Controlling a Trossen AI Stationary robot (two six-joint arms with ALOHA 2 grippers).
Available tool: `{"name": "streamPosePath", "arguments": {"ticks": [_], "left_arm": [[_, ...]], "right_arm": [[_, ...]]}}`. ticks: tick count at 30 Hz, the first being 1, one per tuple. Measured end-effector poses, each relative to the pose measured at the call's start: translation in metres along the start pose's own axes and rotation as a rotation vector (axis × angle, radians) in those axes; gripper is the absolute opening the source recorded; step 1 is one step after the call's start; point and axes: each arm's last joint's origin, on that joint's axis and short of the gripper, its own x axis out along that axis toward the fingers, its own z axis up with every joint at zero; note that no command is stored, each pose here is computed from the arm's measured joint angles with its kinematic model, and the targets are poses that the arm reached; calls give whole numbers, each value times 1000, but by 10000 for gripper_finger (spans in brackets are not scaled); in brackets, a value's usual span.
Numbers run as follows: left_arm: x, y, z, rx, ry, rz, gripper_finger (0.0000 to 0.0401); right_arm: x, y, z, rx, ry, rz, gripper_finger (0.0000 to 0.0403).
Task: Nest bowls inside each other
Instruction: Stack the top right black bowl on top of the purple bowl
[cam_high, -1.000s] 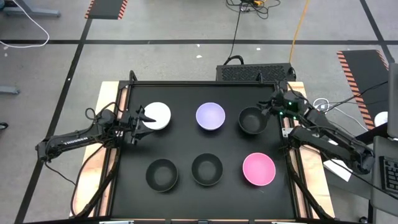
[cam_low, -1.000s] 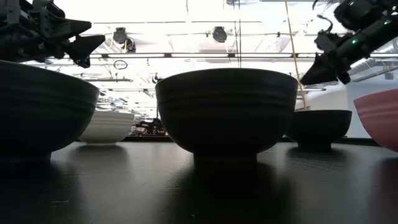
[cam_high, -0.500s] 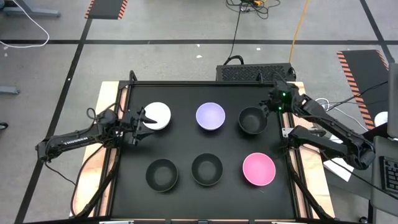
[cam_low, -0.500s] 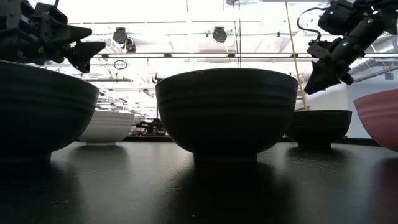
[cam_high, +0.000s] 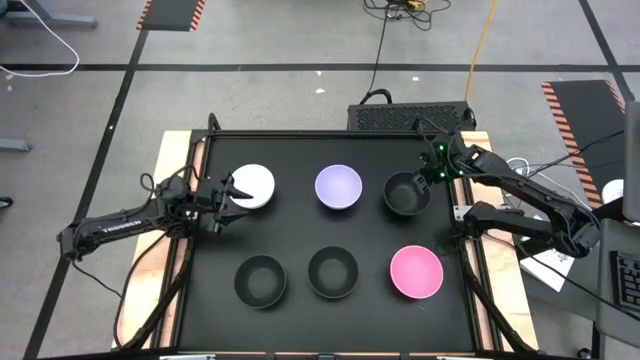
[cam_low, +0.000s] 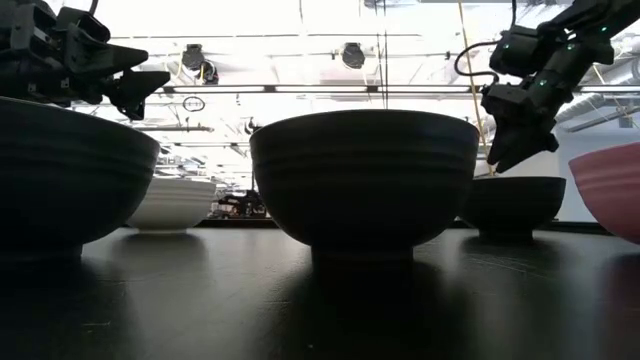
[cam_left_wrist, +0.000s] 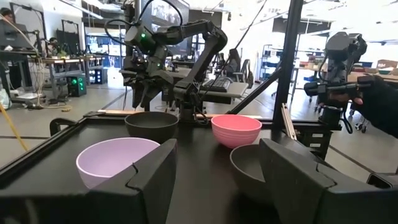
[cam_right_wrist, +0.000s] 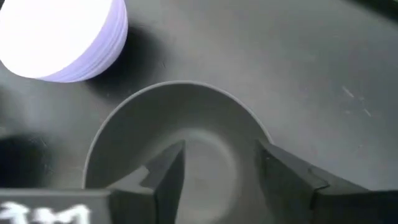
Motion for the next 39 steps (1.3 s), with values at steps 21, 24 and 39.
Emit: {"name": "streamPosePath", "arguments": {"ticks": [21,24,39], "left_arm": [[0,0,-2,2,21,2,230],[0,0,-2,-1,21,2,230],[0,0,-2,-1,19,1,230]], "right_arm": [[-13,-15,6,52,200,-76,240],[-9,-16,6,47,238,-75,240],[11,-21,6,57,379,-68,240]]}}
